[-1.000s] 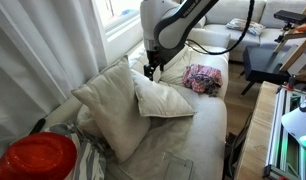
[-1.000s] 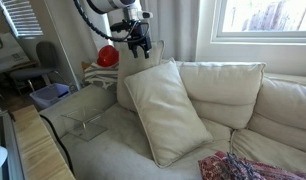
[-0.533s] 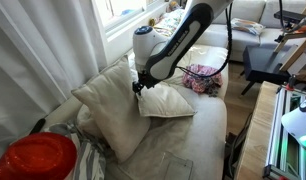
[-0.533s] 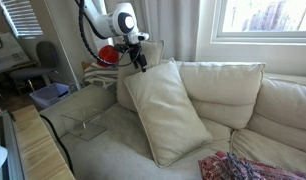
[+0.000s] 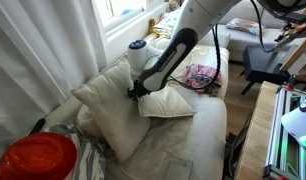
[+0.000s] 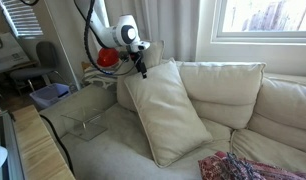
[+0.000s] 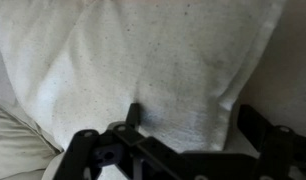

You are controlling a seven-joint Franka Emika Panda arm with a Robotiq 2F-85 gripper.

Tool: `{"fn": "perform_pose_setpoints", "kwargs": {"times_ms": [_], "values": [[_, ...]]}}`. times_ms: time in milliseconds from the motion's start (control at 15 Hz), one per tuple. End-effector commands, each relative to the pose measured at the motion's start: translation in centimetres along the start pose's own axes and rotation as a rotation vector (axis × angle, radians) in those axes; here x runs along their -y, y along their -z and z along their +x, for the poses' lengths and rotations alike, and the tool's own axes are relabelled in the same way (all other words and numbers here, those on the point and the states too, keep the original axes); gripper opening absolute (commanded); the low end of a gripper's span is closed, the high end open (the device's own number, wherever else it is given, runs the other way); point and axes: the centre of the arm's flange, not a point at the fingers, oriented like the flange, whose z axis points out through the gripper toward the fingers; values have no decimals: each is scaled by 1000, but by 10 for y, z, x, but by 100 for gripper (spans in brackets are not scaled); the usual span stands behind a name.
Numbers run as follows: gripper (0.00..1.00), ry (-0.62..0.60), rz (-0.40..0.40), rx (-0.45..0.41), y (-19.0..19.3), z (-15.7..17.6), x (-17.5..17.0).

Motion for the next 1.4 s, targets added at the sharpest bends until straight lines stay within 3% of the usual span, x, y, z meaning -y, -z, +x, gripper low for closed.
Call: {"fn": "perform_pose_setpoints", "kwargs": {"times_ms": [0, 467, 533, 867, 1200, 1333], "values": [[100, 9, -47, -14, -30, 0, 13], [100, 94, -262, 88, -53, -12, 7], [81, 107, -270, 99, -55, -12, 8], [43, 96, -292, 115, -60, -4, 3], [11, 247, -288, 122, -52, 1, -21], [8, 342, -273, 115, -34, 7, -41]]}}
